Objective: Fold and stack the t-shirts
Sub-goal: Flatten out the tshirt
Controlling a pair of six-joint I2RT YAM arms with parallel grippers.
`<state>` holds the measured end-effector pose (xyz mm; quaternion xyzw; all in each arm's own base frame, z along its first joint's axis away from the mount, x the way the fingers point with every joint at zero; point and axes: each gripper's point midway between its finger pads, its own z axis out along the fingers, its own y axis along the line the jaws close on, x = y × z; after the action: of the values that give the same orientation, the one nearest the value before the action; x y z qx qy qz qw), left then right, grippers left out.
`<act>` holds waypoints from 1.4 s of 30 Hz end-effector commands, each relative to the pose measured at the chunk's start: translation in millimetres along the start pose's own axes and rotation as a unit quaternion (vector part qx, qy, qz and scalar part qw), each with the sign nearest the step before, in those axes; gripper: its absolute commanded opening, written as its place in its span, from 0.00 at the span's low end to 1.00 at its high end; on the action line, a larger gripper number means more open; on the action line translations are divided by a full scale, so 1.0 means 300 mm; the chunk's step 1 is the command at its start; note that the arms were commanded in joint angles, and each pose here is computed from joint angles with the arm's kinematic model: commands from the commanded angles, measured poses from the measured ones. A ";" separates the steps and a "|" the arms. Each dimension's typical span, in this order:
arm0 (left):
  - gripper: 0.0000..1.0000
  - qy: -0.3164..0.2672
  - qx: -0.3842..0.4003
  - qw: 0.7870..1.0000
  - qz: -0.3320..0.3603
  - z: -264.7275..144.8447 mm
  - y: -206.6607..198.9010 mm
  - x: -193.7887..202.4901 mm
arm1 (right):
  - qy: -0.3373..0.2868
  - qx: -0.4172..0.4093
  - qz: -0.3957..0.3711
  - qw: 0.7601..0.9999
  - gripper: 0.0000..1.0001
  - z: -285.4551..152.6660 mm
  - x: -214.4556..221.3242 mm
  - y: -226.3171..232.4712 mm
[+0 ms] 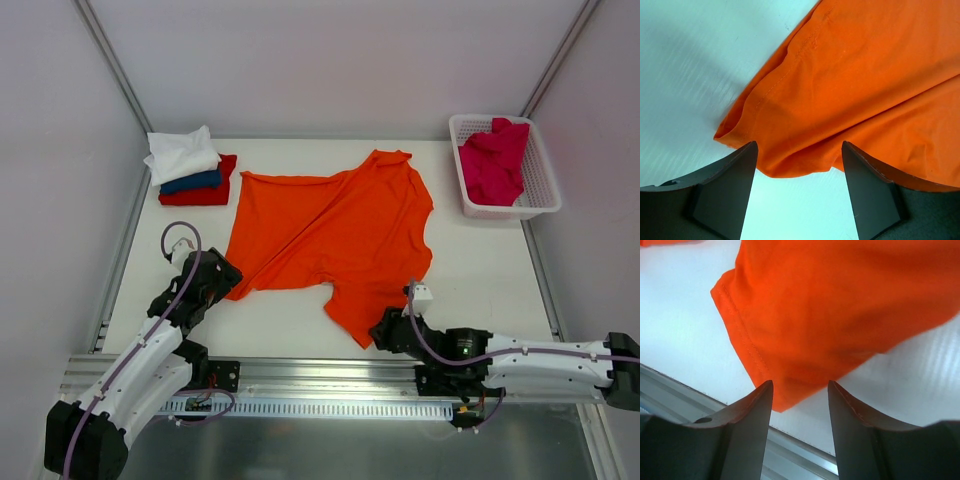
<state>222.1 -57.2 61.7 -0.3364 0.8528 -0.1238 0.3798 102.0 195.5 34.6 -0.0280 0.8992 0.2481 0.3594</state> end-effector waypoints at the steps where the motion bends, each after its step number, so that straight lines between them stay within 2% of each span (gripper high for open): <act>1: 0.69 -0.021 0.018 1.000 0.003 -0.018 -0.044 -0.045 | -0.045 0.092 0.007 0.995 0.51 -0.059 -0.056 -0.151; 5: 0.68 -0.024 0.023 0.999 0.004 -0.023 -0.049 -0.051 | -0.067 0.105 0.005 0.992 0.52 -0.085 -0.098 -0.163; 9: 0.69 -0.028 0.026 0.999 0.002 -0.027 -0.050 -0.055 | -0.078 0.074 -0.032 0.994 0.52 -0.067 -0.132 -0.081; 15: 0.69 -0.025 0.026 0.999 0.004 -0.027 -0.051 -0.052 | -0.035 0.094 -0.120 0.988 0.53 -0.033 -0.128 0.027; 21: 0.69 -0.029 0.026 0.999 0.003 -0.028 -0.052 -0.057 | -0.037 0.086 -0.145 0.985 0.53 -0.030 -0.105 0.107; 26: 0.69 -0.026 0.021 0.999 0.004 -0.023 -0.049 -0.055 | -0.056 0.096 -0.143 0.983 0.52 -0.059 -0.111 0.130; 37: 0.69 -0.027 0.027 0.999 0.005 -0.029 -0.059 -0.060 | -0.017 0.074 -0.144 0.987 0.52 -0.044 0.047 0.159; 42: 0.69 -0.027 0.033 0.999 0.004 -0.033 -0.063 -0.057 | -0.016 0.077 -0.136 0.988 0.52 -0.025 0.078 0.125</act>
<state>223.8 -57.8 67.9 -0.3350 0.8481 -0.1309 0.3890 71.2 228.7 45.7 -0.1457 0.8955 0.1131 0.4050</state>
